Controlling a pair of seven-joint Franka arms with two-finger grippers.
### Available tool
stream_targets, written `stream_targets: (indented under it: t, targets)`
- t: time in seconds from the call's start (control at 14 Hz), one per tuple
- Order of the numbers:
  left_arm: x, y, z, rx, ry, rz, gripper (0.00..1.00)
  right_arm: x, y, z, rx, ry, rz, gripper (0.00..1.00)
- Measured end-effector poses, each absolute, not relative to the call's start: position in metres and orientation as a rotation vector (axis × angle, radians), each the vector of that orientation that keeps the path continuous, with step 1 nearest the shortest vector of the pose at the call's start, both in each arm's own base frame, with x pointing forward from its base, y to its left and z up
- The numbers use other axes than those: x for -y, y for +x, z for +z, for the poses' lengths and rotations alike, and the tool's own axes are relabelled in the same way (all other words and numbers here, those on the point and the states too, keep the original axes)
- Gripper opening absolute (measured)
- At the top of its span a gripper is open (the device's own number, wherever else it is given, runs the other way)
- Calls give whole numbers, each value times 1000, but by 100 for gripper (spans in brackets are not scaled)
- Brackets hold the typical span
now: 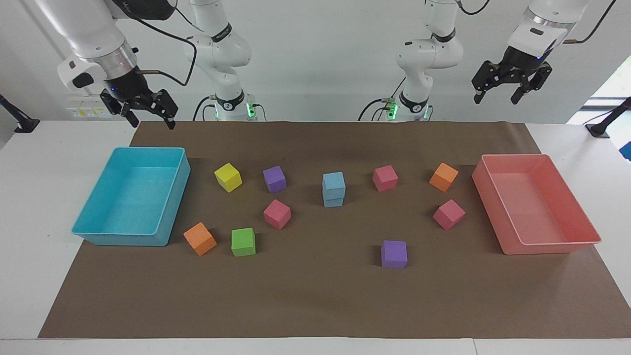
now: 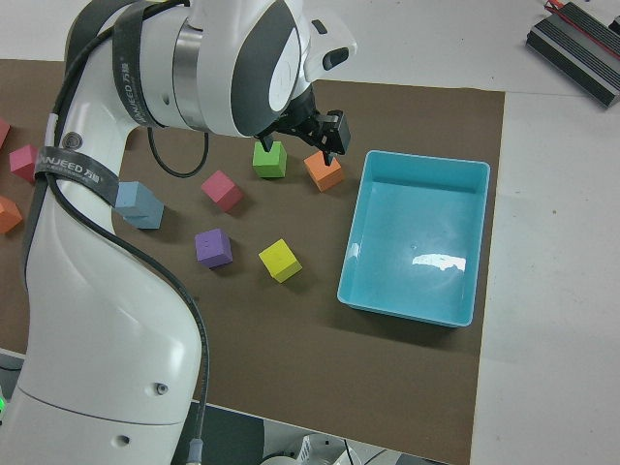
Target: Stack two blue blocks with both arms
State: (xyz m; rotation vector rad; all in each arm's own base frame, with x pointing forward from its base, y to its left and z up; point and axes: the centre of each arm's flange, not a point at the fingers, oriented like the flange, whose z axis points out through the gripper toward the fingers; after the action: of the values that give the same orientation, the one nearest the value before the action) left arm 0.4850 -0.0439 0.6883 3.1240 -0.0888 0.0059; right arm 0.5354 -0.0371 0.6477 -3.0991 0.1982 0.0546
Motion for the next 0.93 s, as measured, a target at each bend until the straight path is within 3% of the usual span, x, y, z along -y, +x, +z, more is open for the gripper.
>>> stream_targets:
  t: [0.93]
  targets:
    - [44, 483, 691, 89, 3123, 14, 100, 36, 530, 661, -192, -3128, 78, 100]
